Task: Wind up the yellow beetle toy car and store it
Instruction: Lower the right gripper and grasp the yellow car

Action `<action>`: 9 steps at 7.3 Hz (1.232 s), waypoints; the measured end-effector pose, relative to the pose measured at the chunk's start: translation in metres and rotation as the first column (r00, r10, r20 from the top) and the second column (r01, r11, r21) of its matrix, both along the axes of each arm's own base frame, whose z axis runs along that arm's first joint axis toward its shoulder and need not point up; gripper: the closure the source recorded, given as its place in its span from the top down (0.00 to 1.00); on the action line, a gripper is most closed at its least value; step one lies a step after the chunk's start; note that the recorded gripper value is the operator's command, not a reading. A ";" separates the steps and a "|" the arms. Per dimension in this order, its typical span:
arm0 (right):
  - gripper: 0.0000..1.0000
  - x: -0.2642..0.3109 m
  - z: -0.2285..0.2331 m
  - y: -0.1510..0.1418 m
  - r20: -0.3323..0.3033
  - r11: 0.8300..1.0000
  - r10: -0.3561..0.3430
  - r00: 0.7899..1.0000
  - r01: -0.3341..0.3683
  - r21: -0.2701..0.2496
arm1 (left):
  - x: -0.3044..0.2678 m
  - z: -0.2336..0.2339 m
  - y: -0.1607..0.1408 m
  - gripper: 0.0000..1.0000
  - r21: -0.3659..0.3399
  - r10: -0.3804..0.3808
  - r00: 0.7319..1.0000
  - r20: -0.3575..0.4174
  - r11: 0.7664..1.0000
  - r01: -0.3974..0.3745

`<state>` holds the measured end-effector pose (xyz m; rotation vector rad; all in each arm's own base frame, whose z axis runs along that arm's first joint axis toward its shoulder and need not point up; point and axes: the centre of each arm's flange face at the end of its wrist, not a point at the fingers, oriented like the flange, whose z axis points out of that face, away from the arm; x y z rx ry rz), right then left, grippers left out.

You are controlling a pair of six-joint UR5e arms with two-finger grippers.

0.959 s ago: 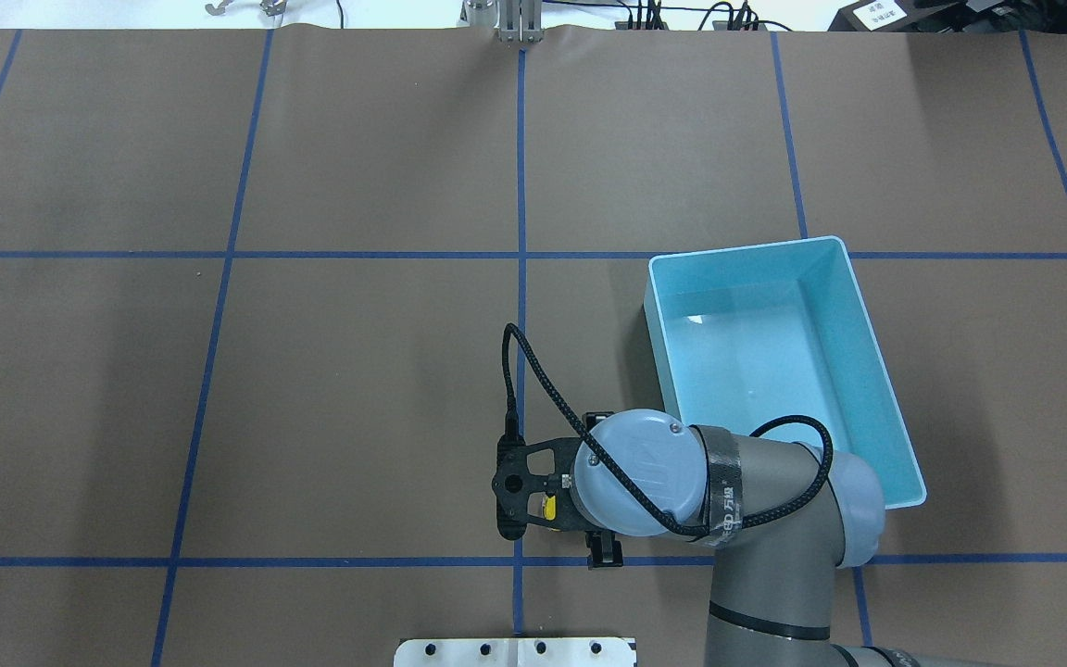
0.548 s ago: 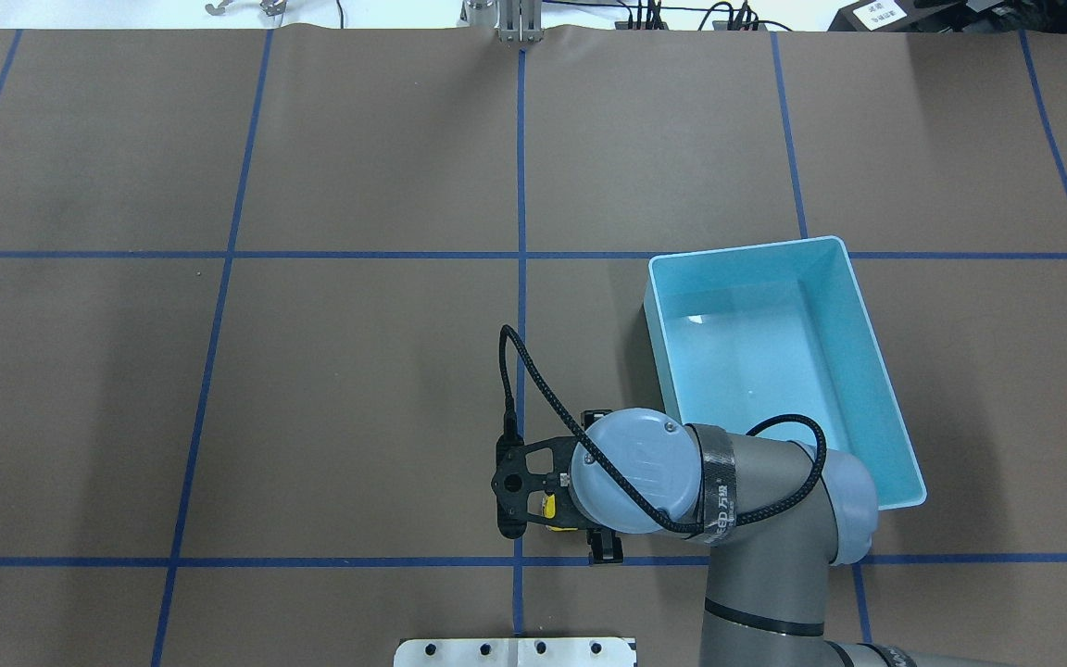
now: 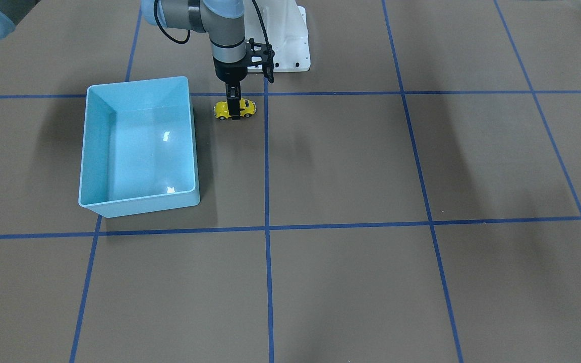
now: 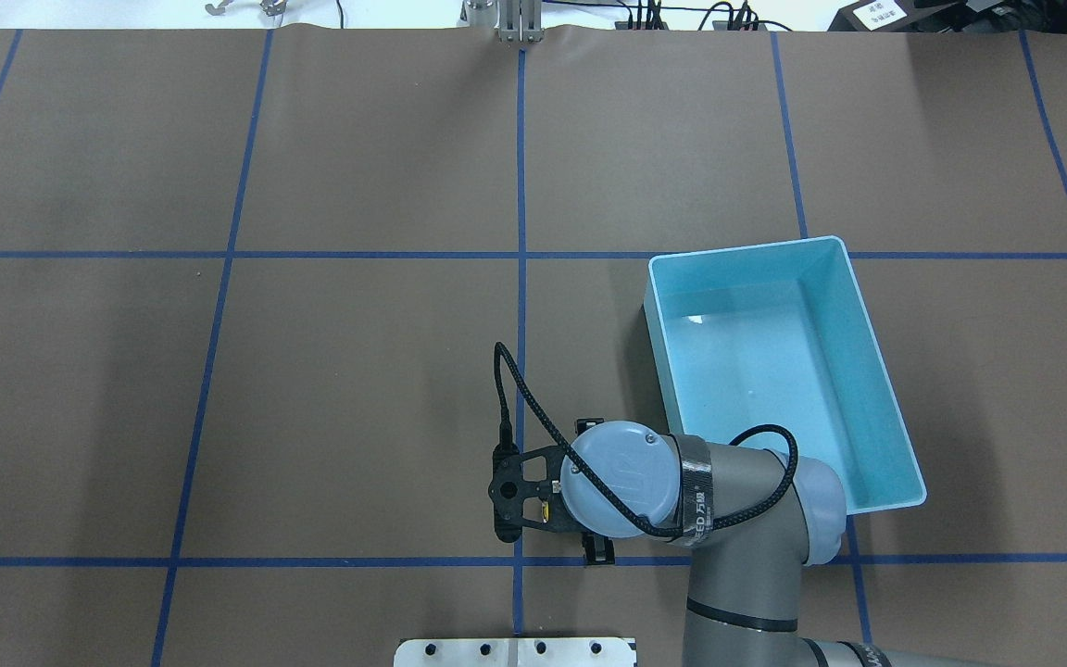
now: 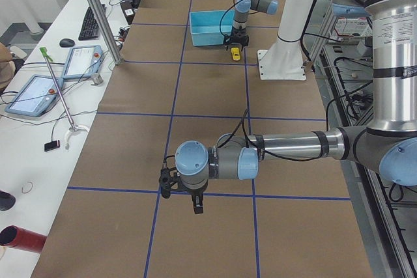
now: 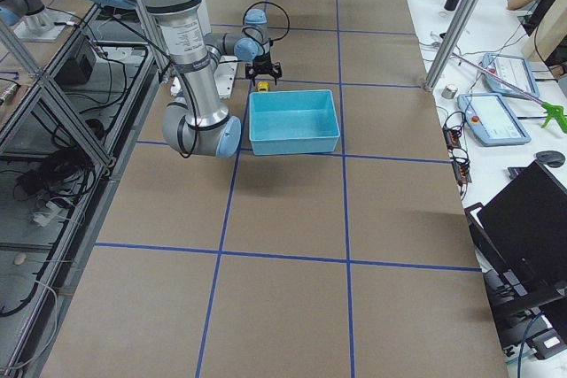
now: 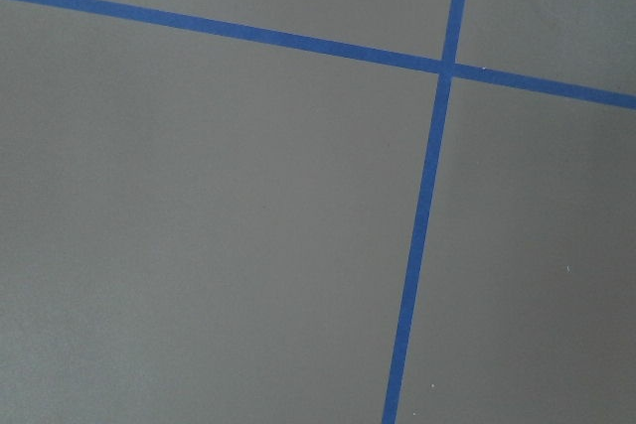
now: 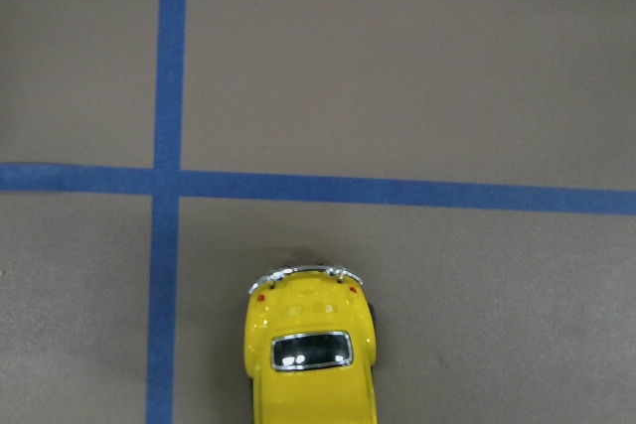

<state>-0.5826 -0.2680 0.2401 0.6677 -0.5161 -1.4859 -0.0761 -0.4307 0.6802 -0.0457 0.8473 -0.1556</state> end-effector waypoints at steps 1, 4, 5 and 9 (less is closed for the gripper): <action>1.00 -0.002 0.002 0.001 -0.004 1.000 -0.001 1.000 0.001 0.002 | 0.000 -0.001 -0.001 1.00 0.002 0.000 1.000 -0.001 1.000 0.000; 0.23 -0.010 0.009 0.004 -0.009 1.000 -0.003 1.000 0.004 0.006 | 0.000 -0.002 -0.002 1.00 0.003 -0.001 1.000 -0.002 1.000 0.001; 0.00 -0.011 0.010 0.004 -0.003 1.000 -0.004 1.000 0.004 0.008 | 0.000 -0.002 -0.002 1.00 0.003 -0.001 1.000 -0.002 1.000 0.002; 0.00 -0.001 0.000 0.001 0.028 1.000 -0.005 1.000 0.004 0.007 | 0.000 -0.003 -0.003 1.00 0.002 -0.004 1.000 -0.002 1.000 0.004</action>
